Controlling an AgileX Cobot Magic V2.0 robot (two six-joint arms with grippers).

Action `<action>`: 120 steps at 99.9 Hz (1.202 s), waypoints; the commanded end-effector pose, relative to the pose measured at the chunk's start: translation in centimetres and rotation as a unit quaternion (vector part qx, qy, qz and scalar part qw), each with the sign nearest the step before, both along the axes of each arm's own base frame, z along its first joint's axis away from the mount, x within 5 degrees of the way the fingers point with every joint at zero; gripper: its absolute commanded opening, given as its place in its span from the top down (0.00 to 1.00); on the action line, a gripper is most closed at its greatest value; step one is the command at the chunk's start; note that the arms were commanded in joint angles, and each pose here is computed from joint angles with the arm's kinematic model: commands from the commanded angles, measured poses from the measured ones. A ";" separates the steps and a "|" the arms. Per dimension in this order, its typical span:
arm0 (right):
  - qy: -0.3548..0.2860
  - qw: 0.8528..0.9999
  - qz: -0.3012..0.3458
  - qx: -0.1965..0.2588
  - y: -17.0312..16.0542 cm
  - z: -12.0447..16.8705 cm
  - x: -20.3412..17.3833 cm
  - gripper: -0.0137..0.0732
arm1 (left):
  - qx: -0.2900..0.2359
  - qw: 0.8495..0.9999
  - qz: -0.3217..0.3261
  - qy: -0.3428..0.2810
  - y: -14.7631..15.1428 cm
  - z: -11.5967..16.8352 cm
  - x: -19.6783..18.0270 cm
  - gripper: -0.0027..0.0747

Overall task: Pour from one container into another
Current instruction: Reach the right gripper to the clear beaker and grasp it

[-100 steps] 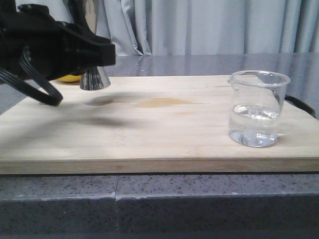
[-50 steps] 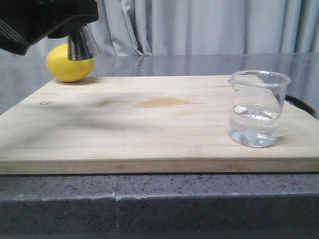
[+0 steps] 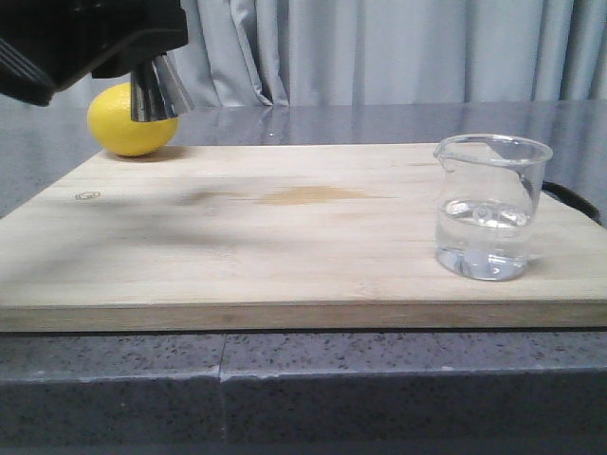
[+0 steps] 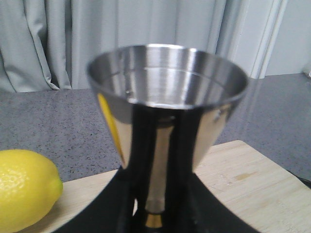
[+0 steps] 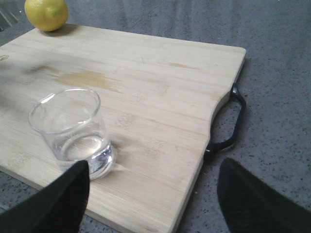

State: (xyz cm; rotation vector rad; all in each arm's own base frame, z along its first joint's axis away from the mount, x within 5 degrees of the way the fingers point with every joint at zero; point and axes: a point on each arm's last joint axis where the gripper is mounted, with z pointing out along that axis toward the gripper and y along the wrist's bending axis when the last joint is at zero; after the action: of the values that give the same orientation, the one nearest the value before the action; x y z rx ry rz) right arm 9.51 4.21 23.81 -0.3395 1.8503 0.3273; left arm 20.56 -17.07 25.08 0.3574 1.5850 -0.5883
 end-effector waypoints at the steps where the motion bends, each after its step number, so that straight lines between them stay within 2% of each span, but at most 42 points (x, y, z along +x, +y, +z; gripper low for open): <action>1: -0.042 0.999 -0.001 0.005 0.2 1.2 0.7 0.27 | -0.047 0.997 0.001 -0.058 0.0 2.5 -0.2 0.99; 23: -0.012 1.000 0.003 -0.008 0.8 0.3 1.8 0.27 | -0.047 0.997 0.001 -0.058 0.0 2.5 -0.2 0.99; 54: -0.032 0.996 0.087 -0.015 3.4 0.1 2.1 0.27 | -0.047 0.997 0.001 -0.058 0.0 2.5 -0.2 0.99; 120: -0.065 0.994 0.089 -0.015 5.4 -1.1 4.9 0.27 | -0.047 0.997 0.001 -0.058 0.0 2.5 -0.2 0.99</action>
State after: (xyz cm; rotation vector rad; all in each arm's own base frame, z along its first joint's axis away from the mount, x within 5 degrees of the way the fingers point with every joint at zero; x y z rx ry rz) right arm 13.82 9.10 21.36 -0.5523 1.8189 0.3792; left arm 20.56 -17.07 25.08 0.3559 1.5855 -0.5898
